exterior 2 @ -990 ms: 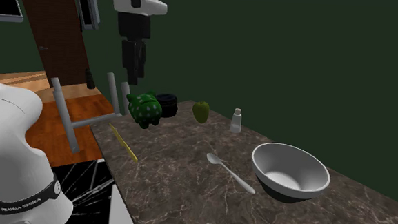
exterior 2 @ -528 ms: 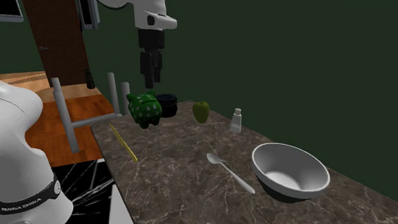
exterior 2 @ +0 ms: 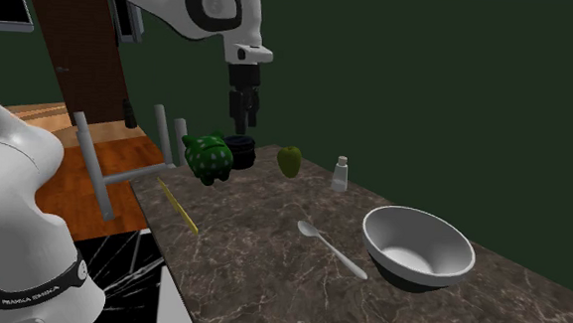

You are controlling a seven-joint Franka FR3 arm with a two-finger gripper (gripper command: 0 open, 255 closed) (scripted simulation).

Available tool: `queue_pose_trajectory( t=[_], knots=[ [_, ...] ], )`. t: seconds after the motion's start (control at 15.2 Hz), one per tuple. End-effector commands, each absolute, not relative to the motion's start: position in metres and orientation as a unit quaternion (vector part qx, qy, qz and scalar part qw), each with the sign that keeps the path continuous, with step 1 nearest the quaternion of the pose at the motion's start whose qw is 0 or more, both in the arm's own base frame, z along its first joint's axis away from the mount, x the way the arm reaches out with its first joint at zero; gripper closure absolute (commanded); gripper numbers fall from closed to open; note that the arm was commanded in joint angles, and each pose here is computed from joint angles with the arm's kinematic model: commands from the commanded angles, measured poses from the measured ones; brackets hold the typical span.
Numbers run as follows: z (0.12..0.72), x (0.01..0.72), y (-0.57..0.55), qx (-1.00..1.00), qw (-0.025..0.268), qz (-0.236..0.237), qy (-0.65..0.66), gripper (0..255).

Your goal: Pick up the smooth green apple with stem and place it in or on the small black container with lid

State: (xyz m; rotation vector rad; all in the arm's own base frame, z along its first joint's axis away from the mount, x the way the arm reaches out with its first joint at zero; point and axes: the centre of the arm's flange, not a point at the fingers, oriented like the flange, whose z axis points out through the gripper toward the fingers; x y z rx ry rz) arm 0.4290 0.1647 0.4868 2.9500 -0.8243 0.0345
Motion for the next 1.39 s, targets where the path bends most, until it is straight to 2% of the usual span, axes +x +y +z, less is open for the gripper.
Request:
queue_pose_trajectory(
  t=[0.0, 0.92, 1.32],
  knots=[
    [0.475, 0.45, 0.181, 0.956, 0.041, 0.017, -0.29, 0],
    [0.405, 0.6, 0.263, 0.904, 0.063, 0.055, -0.419, 0],
    [0.377, 0.606, 0.26, 0.902, 0.063, 0.056, -0.422, 0]
  ],
)
